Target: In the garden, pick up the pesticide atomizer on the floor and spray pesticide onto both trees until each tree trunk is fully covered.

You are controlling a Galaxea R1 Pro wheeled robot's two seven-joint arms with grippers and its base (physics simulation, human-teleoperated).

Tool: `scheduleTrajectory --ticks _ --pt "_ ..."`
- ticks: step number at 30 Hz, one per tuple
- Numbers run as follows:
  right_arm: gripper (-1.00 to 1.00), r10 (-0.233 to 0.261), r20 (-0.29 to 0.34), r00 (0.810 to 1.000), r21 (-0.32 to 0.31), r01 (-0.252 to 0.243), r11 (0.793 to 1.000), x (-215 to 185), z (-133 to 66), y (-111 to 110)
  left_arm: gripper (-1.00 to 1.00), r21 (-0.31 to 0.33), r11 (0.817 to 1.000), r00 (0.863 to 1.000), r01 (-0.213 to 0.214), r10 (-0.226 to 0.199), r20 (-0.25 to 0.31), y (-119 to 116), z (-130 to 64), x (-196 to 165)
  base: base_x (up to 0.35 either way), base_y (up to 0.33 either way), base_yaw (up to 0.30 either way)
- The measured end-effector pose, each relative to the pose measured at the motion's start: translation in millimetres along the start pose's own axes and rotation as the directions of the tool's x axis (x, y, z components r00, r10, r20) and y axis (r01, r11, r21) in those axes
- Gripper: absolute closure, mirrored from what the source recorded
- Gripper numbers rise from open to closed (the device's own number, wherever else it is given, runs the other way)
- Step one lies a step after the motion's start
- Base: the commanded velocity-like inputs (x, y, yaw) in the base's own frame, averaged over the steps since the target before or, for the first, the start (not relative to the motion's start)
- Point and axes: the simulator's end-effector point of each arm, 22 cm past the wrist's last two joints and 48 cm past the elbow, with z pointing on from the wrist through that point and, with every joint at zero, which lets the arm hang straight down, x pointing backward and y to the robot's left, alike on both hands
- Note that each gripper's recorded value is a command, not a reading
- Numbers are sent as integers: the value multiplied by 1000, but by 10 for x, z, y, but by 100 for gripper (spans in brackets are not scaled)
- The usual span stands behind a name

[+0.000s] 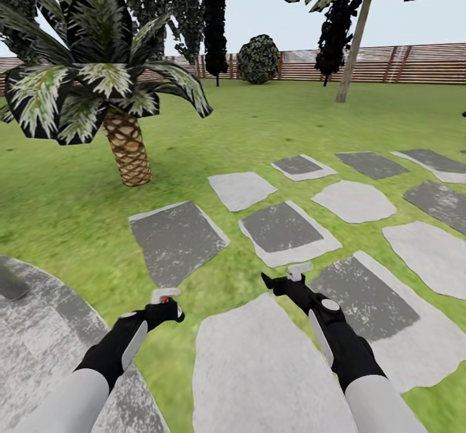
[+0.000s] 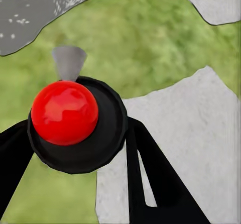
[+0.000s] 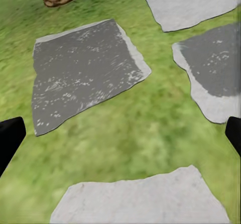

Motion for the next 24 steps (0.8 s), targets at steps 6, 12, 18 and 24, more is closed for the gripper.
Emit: scheduleTrajectory --ticks 6,12,18,24 --pt "-100 -1 -2 1000 1 1 1000 8 -1 -7 100 0 1000 1000 0 0 0 2 0 0 245 -215 -2" --pt "-100 -1 -1 1000 2 1 1000 6 -2 -9 100 0 1000 1000 0 0 0 2 0 0 245 -215 0" --pt "-100 -2 -2 1000 2 2 1000 9 -2 -10 100 0 1000 1000 0 0 0 2 0 0 245 -215 0" --pt "-100 -3 -3 1000 2 3 1000 11 -1 -10 100 0 1000 1000 0 0 0 2 0 0 245 -213 0"
